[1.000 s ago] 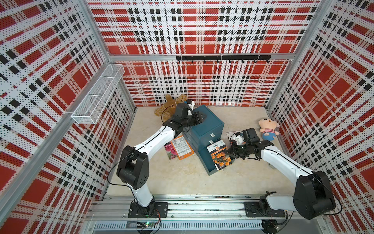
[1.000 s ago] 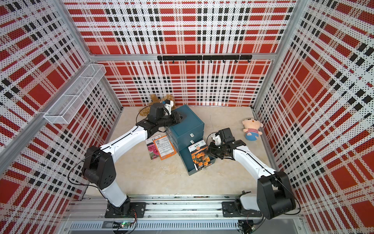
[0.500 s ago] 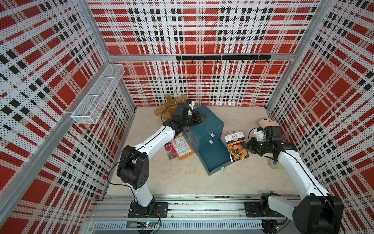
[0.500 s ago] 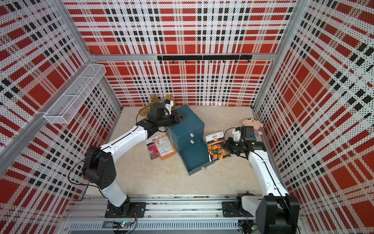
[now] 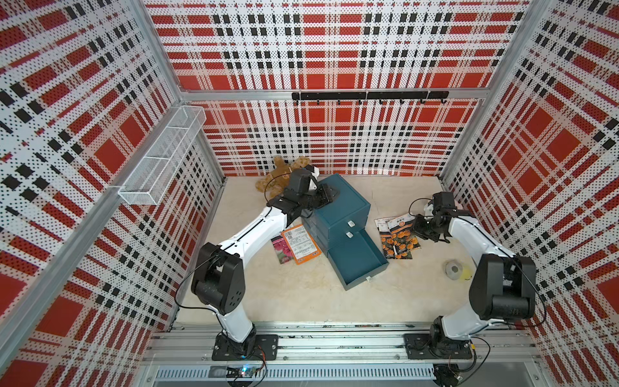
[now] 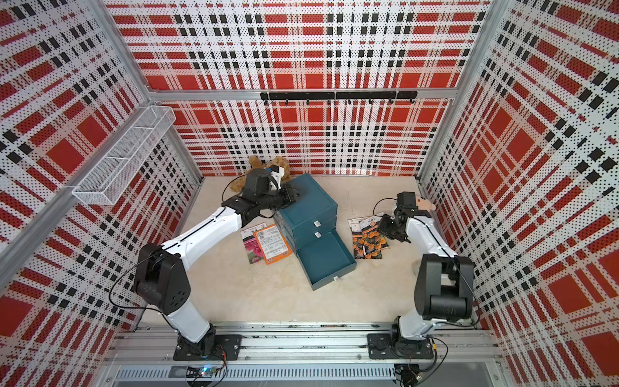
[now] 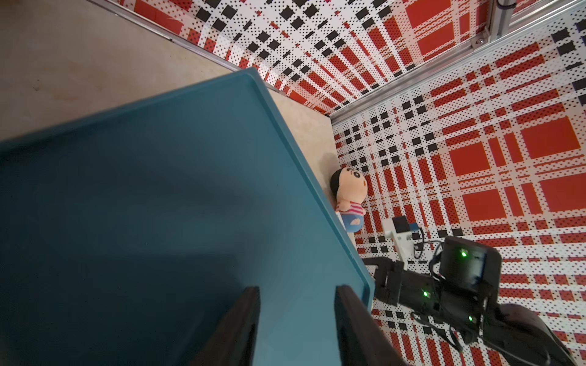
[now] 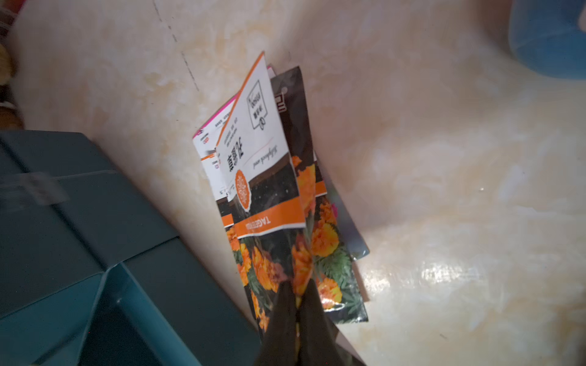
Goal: Take the seed bags out of the drawer
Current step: Place the seed packet at the center of the board.
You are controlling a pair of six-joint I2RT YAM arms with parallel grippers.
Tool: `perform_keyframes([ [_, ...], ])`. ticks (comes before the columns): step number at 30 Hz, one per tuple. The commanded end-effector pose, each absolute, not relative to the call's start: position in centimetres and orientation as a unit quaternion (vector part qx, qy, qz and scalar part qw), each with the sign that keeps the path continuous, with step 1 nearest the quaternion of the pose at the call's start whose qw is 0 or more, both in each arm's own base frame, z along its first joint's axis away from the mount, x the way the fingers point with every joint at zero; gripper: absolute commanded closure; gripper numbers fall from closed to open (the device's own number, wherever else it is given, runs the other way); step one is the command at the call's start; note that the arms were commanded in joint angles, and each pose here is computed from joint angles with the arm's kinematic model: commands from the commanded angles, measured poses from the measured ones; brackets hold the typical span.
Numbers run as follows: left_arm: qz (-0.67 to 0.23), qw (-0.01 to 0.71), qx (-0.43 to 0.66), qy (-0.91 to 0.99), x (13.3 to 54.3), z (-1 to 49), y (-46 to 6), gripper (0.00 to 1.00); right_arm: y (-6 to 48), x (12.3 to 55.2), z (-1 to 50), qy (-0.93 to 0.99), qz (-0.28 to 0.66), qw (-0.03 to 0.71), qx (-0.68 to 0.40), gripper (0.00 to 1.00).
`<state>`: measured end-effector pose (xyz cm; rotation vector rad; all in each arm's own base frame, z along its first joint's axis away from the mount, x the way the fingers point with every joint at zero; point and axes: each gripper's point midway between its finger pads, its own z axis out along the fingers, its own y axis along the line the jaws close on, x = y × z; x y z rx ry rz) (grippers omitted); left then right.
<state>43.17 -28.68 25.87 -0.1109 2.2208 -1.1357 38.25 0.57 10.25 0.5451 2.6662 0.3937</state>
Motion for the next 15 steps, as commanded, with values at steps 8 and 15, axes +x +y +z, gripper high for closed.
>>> perform_keyframes([
  [8, -0.437, 0.307, -0.051, 0.844, 41.6, 27.5, -27.0, 0.55, -1.7, 38.9, 8.6, 0.962, 0.075, 0.189, 0.182, 0.72],
  [15, -0.433, 0.303, -0.052, 0.847, 41.7, 27.0, -26.6, 0.55, -2.4, 38.3, 8.9, 0.961, 0.054, 0.197, 0.185, 0.69],
])
